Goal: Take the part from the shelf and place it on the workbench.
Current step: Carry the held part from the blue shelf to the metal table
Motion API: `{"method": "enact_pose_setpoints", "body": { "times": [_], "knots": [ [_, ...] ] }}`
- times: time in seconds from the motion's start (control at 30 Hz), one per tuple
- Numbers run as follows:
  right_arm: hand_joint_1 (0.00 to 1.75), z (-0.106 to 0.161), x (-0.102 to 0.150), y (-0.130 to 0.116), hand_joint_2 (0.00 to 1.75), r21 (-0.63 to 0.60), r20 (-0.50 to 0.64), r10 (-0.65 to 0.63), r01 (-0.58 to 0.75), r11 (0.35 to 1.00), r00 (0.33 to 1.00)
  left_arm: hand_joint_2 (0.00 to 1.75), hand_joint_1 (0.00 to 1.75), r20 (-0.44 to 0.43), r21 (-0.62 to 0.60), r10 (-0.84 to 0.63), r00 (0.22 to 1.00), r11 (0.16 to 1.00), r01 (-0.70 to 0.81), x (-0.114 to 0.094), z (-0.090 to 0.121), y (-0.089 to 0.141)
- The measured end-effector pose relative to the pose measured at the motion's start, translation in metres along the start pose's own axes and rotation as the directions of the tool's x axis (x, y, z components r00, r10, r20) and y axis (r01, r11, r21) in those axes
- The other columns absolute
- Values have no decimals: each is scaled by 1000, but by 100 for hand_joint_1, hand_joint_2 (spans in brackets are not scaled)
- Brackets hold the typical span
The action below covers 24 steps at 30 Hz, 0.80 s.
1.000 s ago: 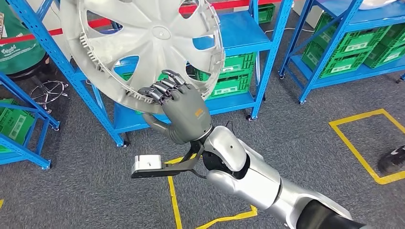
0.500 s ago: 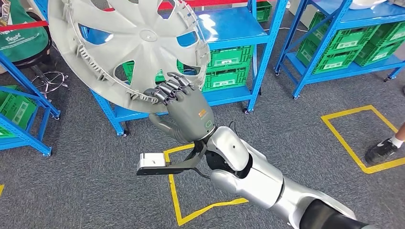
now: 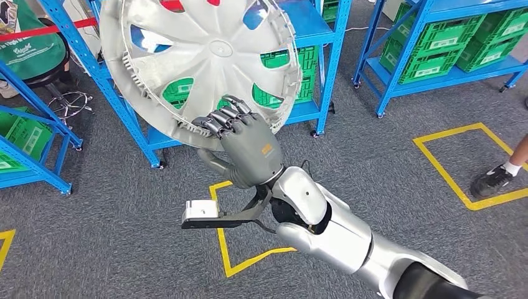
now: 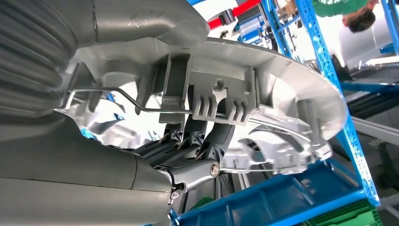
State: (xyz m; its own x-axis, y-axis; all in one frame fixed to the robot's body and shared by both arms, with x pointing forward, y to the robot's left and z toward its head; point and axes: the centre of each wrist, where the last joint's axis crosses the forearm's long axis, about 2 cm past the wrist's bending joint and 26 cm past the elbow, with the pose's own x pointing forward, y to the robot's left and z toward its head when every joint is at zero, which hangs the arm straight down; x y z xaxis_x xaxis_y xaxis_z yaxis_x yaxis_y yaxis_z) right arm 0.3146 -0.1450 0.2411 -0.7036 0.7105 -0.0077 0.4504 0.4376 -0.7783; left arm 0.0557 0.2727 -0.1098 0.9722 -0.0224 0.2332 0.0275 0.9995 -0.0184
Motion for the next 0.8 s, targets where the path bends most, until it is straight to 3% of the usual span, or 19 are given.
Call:
{"method": "enact_pose_setpoints", "body": {
  "times": [0.8],
  "knots": [
    [175,-2,3,-1,175,2,10,6,-6,1000,1000,175,0,20,2,0,1000,1000,0,1,0,1]
  ]
}}
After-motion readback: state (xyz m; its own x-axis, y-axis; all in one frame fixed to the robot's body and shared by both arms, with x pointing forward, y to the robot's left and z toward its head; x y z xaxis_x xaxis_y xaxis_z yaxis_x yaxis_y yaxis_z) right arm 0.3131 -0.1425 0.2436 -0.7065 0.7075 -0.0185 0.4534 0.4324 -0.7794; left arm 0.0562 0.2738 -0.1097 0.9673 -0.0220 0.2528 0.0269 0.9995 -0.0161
